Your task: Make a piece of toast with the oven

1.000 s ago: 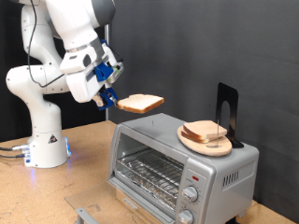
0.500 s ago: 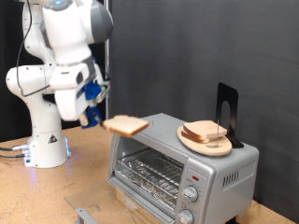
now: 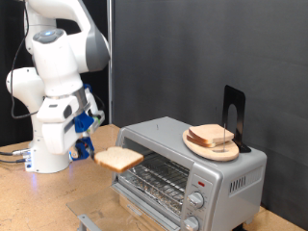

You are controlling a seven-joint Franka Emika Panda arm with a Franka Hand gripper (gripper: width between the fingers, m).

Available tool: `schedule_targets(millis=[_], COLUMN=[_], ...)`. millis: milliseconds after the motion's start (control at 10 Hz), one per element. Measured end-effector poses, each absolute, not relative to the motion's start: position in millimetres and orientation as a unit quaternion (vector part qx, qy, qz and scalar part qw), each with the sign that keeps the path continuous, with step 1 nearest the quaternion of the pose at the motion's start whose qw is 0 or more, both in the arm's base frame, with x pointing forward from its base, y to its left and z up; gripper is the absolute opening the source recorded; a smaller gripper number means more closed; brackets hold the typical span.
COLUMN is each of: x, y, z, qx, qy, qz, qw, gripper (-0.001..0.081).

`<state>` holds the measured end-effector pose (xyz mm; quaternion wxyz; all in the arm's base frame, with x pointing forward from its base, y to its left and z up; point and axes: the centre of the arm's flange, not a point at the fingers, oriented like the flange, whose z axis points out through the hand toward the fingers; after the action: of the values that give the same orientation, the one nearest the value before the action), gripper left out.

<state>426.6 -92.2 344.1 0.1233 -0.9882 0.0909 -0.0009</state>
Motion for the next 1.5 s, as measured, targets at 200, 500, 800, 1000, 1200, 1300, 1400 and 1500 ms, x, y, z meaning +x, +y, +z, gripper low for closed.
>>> schedule_targets(millis=[200, 500, 800, 1000, 1200, 1300, 1400, 1500], x=[428, 431, 442, 449, 452, 452, 453, 455], y=[-92, -92, -87, -80, -75, -71, -67, -62], z=[340, 340, 339, 331, 320, 314, 310, 307], qx=[-0.987, -0.994, -0.996, -0.996, -0.996, -0.995, -0.995, -0.995], qy=[0.098, 0.029, -0.011, -0.031, -0.041, -0.047, -0.052, -0.057], qz=[0.002, -0.007, -0.006, 0.011, 0.025, 0.03, 0.032, 0.029], qw=[0.131, 0.103, 0.086, 0.08, 0.078, 0.077, 0.076, 0.073], gripper=[0.0468, 0.0468, 0.0468, 0.0468, 0.0468, 0.0468, 0.0468, 0.0468])
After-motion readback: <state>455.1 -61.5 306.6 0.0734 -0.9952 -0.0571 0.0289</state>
